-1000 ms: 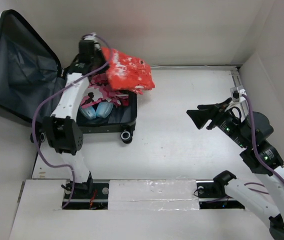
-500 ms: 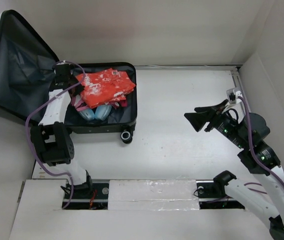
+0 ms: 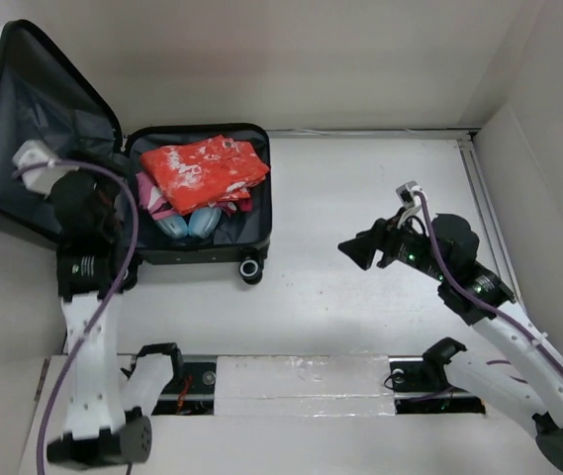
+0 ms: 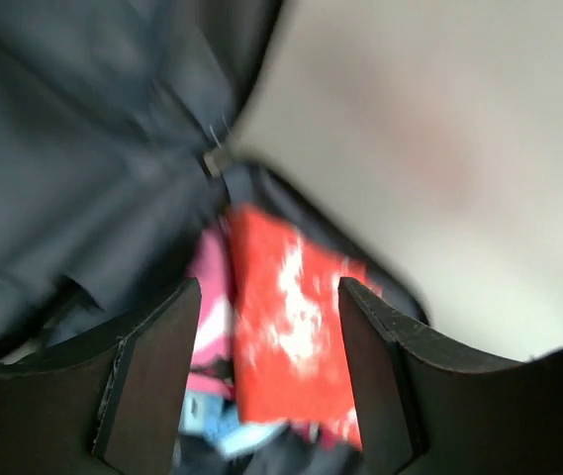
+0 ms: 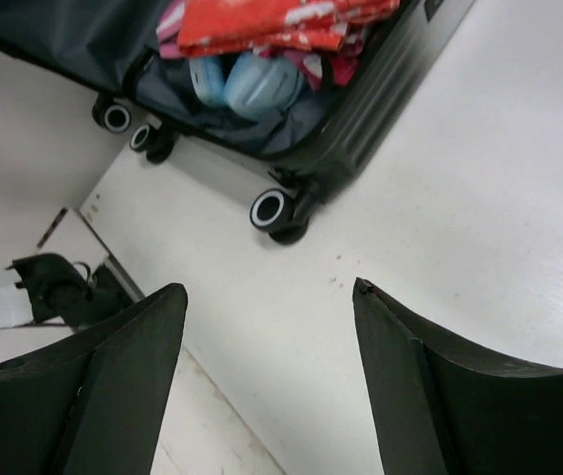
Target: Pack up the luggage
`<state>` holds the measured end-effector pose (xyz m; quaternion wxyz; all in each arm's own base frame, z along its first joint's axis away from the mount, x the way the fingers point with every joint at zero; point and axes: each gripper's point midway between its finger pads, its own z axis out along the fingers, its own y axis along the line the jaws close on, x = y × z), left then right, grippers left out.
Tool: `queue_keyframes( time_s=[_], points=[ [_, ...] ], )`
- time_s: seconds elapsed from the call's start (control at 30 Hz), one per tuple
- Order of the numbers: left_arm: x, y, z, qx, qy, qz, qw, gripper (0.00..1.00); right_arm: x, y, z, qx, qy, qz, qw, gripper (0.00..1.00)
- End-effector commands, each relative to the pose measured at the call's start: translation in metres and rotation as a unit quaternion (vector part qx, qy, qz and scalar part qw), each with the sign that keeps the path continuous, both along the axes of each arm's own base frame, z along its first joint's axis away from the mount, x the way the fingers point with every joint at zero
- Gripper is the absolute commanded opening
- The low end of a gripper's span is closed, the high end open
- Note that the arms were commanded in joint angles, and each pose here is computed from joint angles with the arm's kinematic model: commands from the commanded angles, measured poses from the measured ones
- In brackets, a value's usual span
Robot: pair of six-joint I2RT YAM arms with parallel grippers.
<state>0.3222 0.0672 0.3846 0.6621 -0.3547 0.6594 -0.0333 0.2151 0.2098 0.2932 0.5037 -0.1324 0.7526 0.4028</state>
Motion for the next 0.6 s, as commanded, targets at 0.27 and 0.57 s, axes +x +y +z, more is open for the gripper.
queue_keyframes(
  time_s=[0.27, 0.57],
  points=[
    [-0.145, 0.091, -0.045, 0.083, 0.118, 0.332, 0.932, 0.56, -0.020, 0.020, 0.014, 0.023, -0.053, 0.058, 0.997, 0.63],
    [-0.152, 0.114, -0.032, 0.111, 0.180, 0.424, 0.881, 0.53, -0.029, 0.020, 0.015, 0.025, -0.060, 0.078, 0.995, 0.65]
  ],
)
